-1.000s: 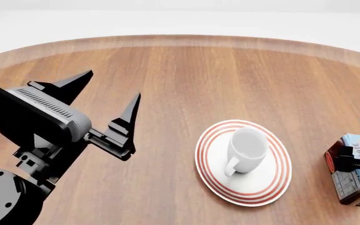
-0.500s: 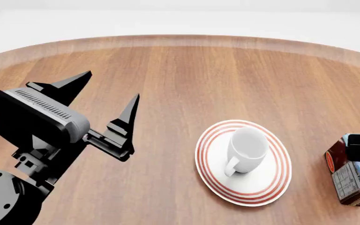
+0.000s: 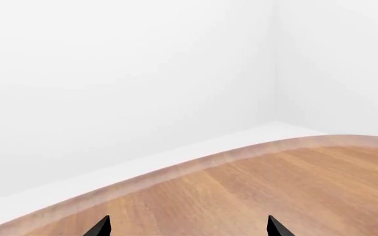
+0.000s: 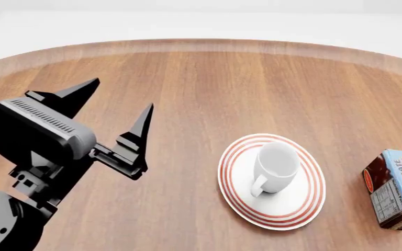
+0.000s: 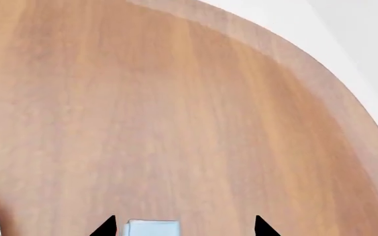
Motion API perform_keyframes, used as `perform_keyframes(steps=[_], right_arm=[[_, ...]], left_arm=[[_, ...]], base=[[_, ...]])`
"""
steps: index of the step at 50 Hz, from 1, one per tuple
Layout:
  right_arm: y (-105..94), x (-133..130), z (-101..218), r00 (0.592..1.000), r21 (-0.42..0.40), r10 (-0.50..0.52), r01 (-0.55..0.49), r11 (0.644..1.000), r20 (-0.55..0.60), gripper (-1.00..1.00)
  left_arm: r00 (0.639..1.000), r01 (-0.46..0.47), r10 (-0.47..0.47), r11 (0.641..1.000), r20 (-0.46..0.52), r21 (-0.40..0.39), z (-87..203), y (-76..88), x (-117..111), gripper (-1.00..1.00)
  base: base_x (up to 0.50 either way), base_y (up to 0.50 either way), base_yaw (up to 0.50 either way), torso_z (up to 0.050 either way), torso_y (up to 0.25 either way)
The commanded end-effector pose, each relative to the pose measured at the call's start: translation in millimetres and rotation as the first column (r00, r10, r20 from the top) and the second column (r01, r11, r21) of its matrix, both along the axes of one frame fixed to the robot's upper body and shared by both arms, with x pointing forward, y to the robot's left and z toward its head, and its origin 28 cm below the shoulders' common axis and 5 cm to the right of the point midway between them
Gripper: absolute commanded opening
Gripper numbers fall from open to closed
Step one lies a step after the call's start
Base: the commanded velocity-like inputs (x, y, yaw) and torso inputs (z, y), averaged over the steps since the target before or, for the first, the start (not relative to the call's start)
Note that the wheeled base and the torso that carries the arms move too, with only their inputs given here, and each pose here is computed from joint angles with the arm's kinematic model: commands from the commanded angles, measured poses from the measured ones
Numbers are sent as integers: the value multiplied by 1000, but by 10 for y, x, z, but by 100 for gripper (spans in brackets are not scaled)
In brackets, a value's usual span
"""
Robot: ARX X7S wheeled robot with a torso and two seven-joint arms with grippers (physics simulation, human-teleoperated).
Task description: Pick up the white mug and put it on the plate, and put the chocolate pudding to the right of the plate.
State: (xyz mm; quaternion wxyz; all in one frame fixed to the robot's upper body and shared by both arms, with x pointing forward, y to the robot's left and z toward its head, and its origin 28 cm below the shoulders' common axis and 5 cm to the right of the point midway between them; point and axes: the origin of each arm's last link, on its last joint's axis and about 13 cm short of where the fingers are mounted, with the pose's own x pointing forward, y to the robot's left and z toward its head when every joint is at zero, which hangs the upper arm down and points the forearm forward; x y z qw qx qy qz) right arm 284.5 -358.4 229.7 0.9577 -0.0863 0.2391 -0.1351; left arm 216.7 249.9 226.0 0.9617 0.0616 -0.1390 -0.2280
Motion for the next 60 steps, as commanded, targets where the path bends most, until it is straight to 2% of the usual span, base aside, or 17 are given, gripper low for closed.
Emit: perform_keyframes(steps=[1, 14, 22, 23, 29, 36, 42, 48, 56, 60], right_arm=[[133, 12, 369, 991, -34, 87, -84, 996, 99, 100], [253, -89, 683, 935, -105, 201, -178, 978, 291, 100], [350, -252, 822, 881, -192, 277, -217, 957, 383, 100], [367, -281, 829, 878, -219, 293, -223, 950, 378, 100], [445, -378, 872, 855, -266, 328, -234, 935, 401, 100], [583, -486, 908, 807, -324, 398, -272, 906, 436, 100], [722, -625, 940, 737, -393, 468, -293, 872, 489, 100], [906, -743, 917, 640, -454, 541, -316, 833, 546, 100], [1088, -823, 885, 572, -501, 597, -339, 796, 563, 100], [1217, -910, 879, 523, -539, 636, -348, 767, 567, 100]], left_arm=[[999, 34, -33, 999, 33, -16, 45, -14, -2, 100], [999, 30, -29, 999, 40, -22, 56, 3, -13, 100], [999, 26, -25, 999, 41, -22, 54, 1, -15, 100], [999, 25, -24, 999, 41, -22, 49, 1, -13, 100], [999, 25, -24, 999, 42, -23, 43, 1, -16, 100], [999, 21, -20, 1000, 46, -22, 54, 3, -27, 100], [999, 17, -16, 1000, 50, -24, 63, 4, -35, 100], [998, 11, -9, 999, 55, -31, 67, 14, -51, 100], [998, 4, -2, 999, 68, -34, 70, 19, -65, 100], [997, -5, 8, 999, 77, -37, 65, 19, -73, 100]], base=[[0, 0, 0, 0, 0], [0, 0, 0, 0, 0], [0, 0, 0, 0, 0], [0, 0, 0, 0, 0], [0, 0, 0, 0, 0], [0, 0, 0, 0, 0], [0, 0, 0, 0, 0], [0, 0, 0, 0, 0], [0, 0, 0, 0, 0], [0, 0, 0, 0, 0]])
